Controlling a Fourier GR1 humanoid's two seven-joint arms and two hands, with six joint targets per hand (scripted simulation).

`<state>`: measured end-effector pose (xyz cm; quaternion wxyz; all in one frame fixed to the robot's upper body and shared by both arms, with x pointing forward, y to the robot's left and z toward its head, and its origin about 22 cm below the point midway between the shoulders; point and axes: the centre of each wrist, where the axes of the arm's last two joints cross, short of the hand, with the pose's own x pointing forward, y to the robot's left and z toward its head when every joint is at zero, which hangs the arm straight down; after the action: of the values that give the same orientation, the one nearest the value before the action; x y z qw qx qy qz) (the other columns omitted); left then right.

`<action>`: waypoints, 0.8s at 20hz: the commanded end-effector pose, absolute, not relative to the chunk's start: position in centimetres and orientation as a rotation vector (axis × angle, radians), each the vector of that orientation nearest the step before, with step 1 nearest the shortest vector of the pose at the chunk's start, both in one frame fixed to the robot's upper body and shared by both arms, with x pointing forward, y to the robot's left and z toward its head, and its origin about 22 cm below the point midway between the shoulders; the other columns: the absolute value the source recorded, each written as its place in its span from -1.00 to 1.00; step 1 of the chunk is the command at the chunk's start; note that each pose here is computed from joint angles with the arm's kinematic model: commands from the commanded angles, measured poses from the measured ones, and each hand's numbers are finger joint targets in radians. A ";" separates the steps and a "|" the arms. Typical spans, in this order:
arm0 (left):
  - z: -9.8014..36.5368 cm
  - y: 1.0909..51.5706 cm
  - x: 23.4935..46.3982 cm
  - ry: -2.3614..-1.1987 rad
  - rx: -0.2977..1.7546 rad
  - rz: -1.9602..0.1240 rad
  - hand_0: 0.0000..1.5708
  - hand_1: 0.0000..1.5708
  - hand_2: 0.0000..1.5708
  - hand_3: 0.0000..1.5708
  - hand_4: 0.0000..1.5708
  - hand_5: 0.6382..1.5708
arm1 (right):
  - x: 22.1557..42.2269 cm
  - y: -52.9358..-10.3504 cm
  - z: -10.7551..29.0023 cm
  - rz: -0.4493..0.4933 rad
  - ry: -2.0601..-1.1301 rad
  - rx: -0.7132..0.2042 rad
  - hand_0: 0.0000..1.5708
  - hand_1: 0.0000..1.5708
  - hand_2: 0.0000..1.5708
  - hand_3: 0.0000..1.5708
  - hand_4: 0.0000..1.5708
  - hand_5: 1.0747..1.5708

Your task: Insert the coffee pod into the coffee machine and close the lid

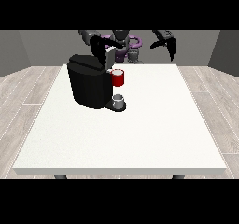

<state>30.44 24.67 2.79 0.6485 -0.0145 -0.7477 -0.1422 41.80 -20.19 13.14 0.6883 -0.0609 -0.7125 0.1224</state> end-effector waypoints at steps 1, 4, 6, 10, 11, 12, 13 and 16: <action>3.2 22.8 30.7 -1.685 -0.075 -0.350 -1.00 -1.00 -1.00 -1.00 -0.55 1.00 | 41.9 -14.9 15.9 0.405 -1.718 -0.121 -1.00 -1.00 -1.00 -1.00 -1.00 1.00; 2.8 22.2 30.5 -1.741 -0.084 -0.379 -1.00 -1.00 -1.00 -1.00 -0.57 1.00 | 42.0 -16.3 18.1 0.415 -1.793 -0.172 -1.00 -1.00 -1.00 -1.00 -0.90 1.00; 4.3 22.8 31.6 -1.758 -0.084 -0.398 -1.00 -1.00 -1.00 -1.00 -0.58 1.00 | 41.8 -15.5 19.2 0.446 -1.801 -0.177 -1.00 -1.00 -1.00 -1.00 -0.72 1.00; 5.4 22.4 32.2 -1.800 -0.097 -0.404 -1.00 -1.00 -1.00 -1.00 -0.52 1.00 | 41.8 -16.4 21.2 0.403 -1.843 -0.204 -1.00 -1.00 -1.00 -1.00 -0.69 1.00; 4.8 22.7 32.0 -1.780 -0.094 -0.406 -1.00 -1.00 -1.00 -1.00 -0.48 1.00 | 41.7 -16.2 21.2 0.414 -1.795 -0.210 -1.00 -1.00 -1.00 -1.00 -0.80 1.00; 5.0 22.7 32.1 -1.801 -0.106 -0.424 -1.00 -1.00 -1.00 -1.00 -0.44 1.00 | 41.6 -16.0 21.5 0.384 -1.813 -0.233 -1.00 -1.00 -1.00 -1.00 -0.88 1.00; 5.1 21.1 32.1 -1.789 -0.111 -0.430 -1.00 -1.00 -1.00 -1.00 -0.44 1.00 | 41.6 -16.4 22.2 0.388 -1.825 -0.240 -1.00 -1.00 -1.00 -1.00 -0.84 1.00; 6.2 21.6 32.8 -1.833 -0.148 -0.463 -1.00 -1.00 -1.00 -1.00 -0.49 1.00 | 41.0 -16.4 23.6 0.397 -1.834 -0.287 -1.00 -1.00 -1.00 -1.00 -0.89 1.00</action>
<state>32.27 22.04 5.36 0.5992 -0.0503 -0.7774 -0.1846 41.32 -22.76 20.12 0.6846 -0.1847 -0.6967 0.1087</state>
